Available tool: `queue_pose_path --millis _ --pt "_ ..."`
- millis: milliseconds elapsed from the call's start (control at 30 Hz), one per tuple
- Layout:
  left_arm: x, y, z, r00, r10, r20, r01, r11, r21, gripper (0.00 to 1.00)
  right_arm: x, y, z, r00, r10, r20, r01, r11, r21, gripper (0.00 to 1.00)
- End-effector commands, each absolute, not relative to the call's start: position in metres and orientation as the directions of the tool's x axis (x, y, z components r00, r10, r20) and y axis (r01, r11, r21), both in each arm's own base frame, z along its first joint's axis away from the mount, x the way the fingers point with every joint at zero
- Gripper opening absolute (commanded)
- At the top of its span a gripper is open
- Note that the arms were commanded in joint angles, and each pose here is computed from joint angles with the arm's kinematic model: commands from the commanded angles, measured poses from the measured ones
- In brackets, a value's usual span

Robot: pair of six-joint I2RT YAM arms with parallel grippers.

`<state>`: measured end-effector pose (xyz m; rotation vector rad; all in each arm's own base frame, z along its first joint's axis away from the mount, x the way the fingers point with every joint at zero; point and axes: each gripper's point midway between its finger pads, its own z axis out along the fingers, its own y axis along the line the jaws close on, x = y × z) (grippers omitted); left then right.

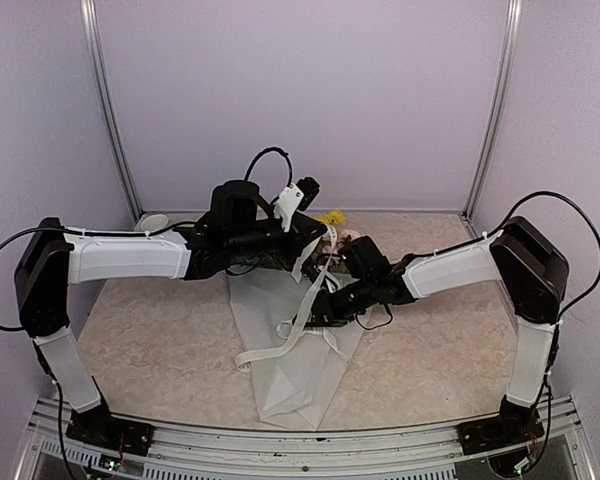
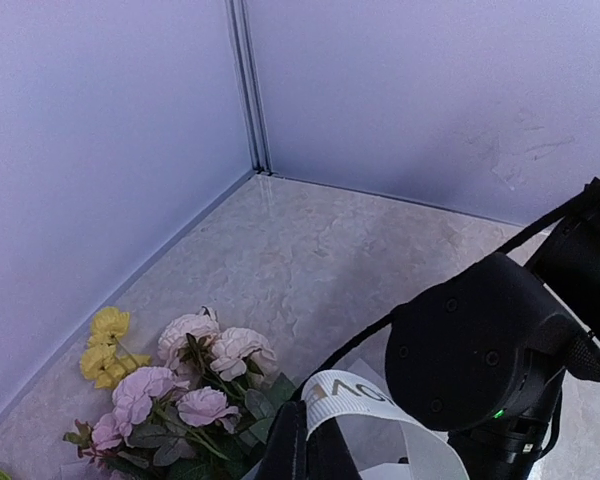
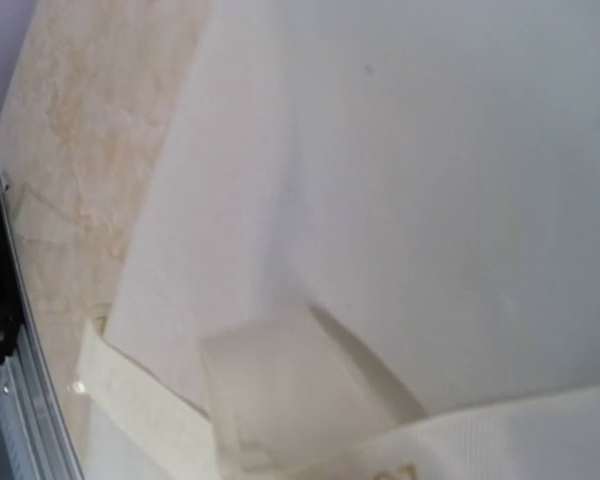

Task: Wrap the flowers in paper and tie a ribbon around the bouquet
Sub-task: Cross the ribbon over the folded bouquet.

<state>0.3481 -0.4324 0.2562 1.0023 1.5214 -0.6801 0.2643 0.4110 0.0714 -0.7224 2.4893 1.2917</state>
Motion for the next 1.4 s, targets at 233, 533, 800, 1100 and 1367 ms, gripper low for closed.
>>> queue_pose_path --millis 233,533,800,1100,1367 --pt "0.365 -0.407 0.235 -0.077 0.187 -0.979 0.835 0.548 0.040 0.00 0.294 0.399 0.105 -0.827 -0.227 -0.515 -0.533 0.609 0.588 0.60" --pt "0.368 -0.393 0.242 -0.063 0.178 -0.982 0.817 0.575 0.052 0.00 0.315 0.361 0.140 -0.774 -0.217 -0.595 -0.515 0.763 0.391 0.71" --pt "0.357 -0.404 0.243 -0.017 0.237 -0.971 0.834 0.539 0.117 0.00 0.314 0.360 0.194 -0.612 -0.292 -0.735 -0.669 0.686 0.285 0.74" --pt "0.335 -0.415 0.251 0.032 0.251 -0.967 0.871 0.467 0.150 0.00 0.341 0.373 0.193 -0.596 -0.224 -0.771 -0.656 0.689 0.308 0.68" --pt "0.343 -0.405 0.246 -0.016 0.289 -0.957 0.848 0.511 0.140 0.37 0.350 0.364 0.199 -0.624 -0.152 -0.767 -0.604 0.717 0.350 0.00"
